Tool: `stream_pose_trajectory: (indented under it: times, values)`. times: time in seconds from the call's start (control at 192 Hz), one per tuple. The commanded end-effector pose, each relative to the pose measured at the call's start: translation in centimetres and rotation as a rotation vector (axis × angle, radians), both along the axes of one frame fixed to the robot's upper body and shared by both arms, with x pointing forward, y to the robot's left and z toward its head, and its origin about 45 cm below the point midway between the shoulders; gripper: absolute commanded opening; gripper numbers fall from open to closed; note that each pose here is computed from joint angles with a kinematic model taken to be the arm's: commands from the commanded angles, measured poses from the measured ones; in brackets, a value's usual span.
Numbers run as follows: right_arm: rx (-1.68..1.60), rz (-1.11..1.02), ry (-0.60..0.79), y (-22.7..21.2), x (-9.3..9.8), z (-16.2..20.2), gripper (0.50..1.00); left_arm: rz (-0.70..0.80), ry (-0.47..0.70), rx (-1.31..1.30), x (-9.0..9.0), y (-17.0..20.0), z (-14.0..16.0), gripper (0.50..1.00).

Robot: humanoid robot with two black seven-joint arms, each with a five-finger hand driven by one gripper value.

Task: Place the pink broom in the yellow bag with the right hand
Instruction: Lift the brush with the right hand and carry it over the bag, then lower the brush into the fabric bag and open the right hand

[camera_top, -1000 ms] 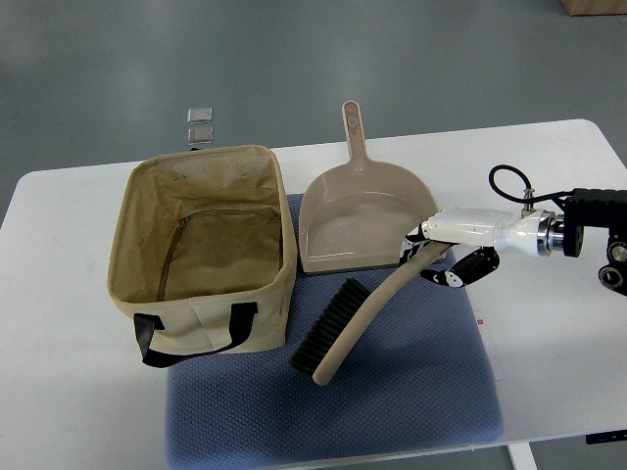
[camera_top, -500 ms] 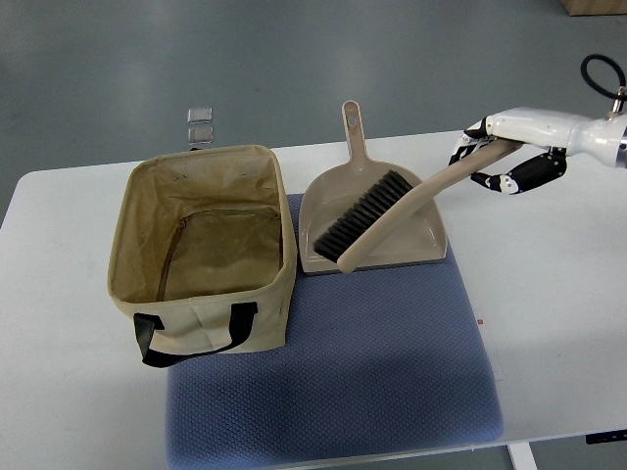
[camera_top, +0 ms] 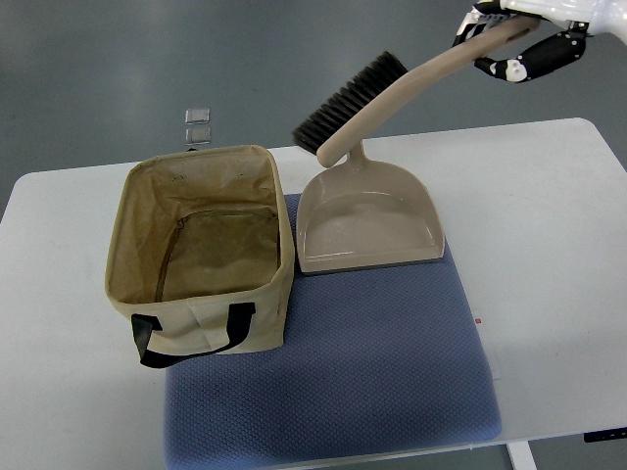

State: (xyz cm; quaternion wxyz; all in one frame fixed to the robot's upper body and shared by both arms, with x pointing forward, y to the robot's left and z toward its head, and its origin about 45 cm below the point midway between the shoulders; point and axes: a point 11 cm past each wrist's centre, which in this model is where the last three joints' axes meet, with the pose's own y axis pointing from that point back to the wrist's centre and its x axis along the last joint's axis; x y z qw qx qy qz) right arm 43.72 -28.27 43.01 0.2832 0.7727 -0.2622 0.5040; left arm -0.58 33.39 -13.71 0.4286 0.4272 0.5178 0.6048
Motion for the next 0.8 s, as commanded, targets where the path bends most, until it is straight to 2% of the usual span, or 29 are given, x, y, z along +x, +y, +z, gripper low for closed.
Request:
stream_pose_trajectory:
  times: [0.0,0.229,0.391,0.495,0.651,0.797]
  values:
    - [0.01,0.015,-0.004,2.5,1.5,0.1,0.5,0.0,0.0,0.0,0.0,0.0,0.0,1.0]
    - [0.024,0.095,0.032,10.6,3.7,-2.2,0.5,0.001,0.0,0.0,0.0,0.0,0.0,1.0]
    - [-0.022,0.155,0.046,15.9,3.6,-5.3,0.5,0.001,0.0,0.0,0.0,0.0,0.0,1.0]
    - [-0.074,0.196,0.062,18.5,3.0,-8.8,0.5,0.001,0.002,0.001,-0.1,0.0,0.0,1.0]
    - [-0.16,0.219,0.033,19.1,2.0,-13.0,0.5,0.001,0.0,0.0,0.0,0.0,0.0,1.0]
    - [-0.161,0.205,0.039,18.8,2.0,-14.1,0.504,0.001,0.0,0.0,0.0,0.0,0.0,1.0]
